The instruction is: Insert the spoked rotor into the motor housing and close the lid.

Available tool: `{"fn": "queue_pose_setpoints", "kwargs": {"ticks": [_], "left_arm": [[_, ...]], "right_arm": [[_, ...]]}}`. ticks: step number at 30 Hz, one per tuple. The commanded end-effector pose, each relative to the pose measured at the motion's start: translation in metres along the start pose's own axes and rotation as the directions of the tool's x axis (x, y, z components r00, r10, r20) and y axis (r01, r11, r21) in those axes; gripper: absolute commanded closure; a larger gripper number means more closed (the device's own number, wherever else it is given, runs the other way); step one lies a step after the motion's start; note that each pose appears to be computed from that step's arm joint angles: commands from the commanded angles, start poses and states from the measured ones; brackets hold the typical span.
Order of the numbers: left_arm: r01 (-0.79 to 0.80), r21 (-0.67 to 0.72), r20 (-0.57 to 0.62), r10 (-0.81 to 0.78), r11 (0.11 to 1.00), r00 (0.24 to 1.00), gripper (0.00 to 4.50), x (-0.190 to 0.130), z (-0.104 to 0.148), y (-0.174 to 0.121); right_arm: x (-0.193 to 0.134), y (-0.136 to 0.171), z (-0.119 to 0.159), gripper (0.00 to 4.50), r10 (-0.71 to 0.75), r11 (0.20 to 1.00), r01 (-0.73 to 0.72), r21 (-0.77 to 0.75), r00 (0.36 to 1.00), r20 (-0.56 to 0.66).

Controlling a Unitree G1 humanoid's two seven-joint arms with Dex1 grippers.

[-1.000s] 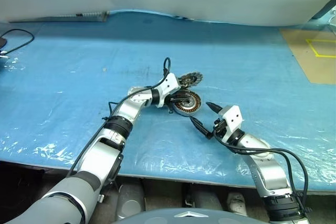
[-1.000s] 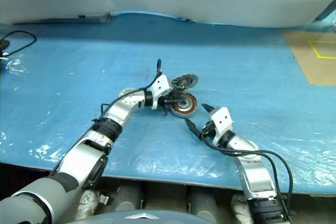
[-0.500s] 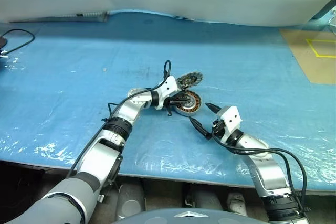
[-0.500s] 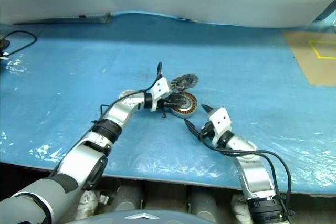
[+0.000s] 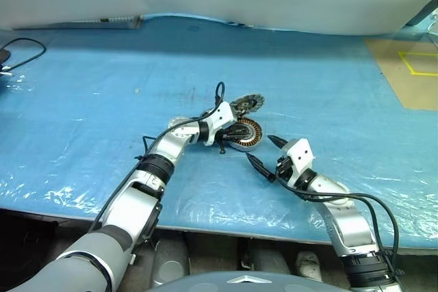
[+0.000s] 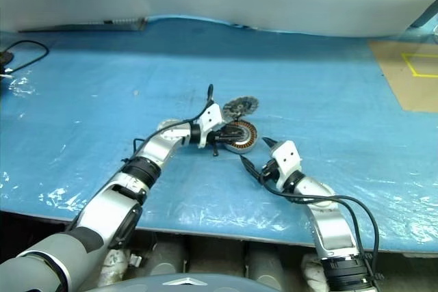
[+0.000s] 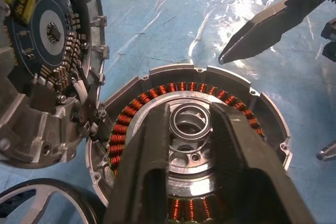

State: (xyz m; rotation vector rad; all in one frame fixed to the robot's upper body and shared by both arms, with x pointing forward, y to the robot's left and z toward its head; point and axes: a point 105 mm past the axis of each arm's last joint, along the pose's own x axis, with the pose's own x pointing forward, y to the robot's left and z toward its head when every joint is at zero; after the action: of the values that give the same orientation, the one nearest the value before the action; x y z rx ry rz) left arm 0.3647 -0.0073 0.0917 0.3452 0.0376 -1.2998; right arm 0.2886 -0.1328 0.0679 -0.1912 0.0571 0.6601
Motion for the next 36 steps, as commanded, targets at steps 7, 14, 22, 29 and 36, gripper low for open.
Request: {"fn": "queue_pose_setpoints", "kwargs": {"ticks": [7, 14, 22, 29, 36], "left_arm": [[-0.010, 0.019, 0.067, 0.008, 1.000, 0.998, 0.57, -0.006, 0.017, 0.004], [0.026, 0.025, 0.123, -0.029, 0.999, 0.992, 2.99, -0.011, 0.032, -0.004], [0.045, -0.008, 0.191, -0.043, 0.999, 0.981, 4.48, -0.022, 0.041, -0.016], [-0.101, 0.031, 0.282, 0.088, 0.994, 0.955, 4.50, -0.050, 0.042, -0.011], [-0.218, -0.083, 0.223, 0.231, 0.973, 0.947, 4.50, -0.082, 0.006, -0.019]], "right_arm": [[0.002, 0.000, 0.011, 0.00, 0.005, 1.000, -0.004, -0.030, 0.999, 0.040], [0.003, 0.000, 0.013, 0.00, 0.008, 1.000, -0.007, -0.028, 0.999, 0.049], [0.000, -0.017, 0.032, 0.00, -0.030, 0.999, 0.032, -0.014, 0.994, 0.109], [0.001, -0.035, 0.050, 2.01, -0.054, 0.998, 0.055, -0.017, 0.994, 0.092], [0.015, -0.028, 0.063, 4.48, 0.019, 1.000, -0.018, 0.021, 0.999, -0.043]]}}
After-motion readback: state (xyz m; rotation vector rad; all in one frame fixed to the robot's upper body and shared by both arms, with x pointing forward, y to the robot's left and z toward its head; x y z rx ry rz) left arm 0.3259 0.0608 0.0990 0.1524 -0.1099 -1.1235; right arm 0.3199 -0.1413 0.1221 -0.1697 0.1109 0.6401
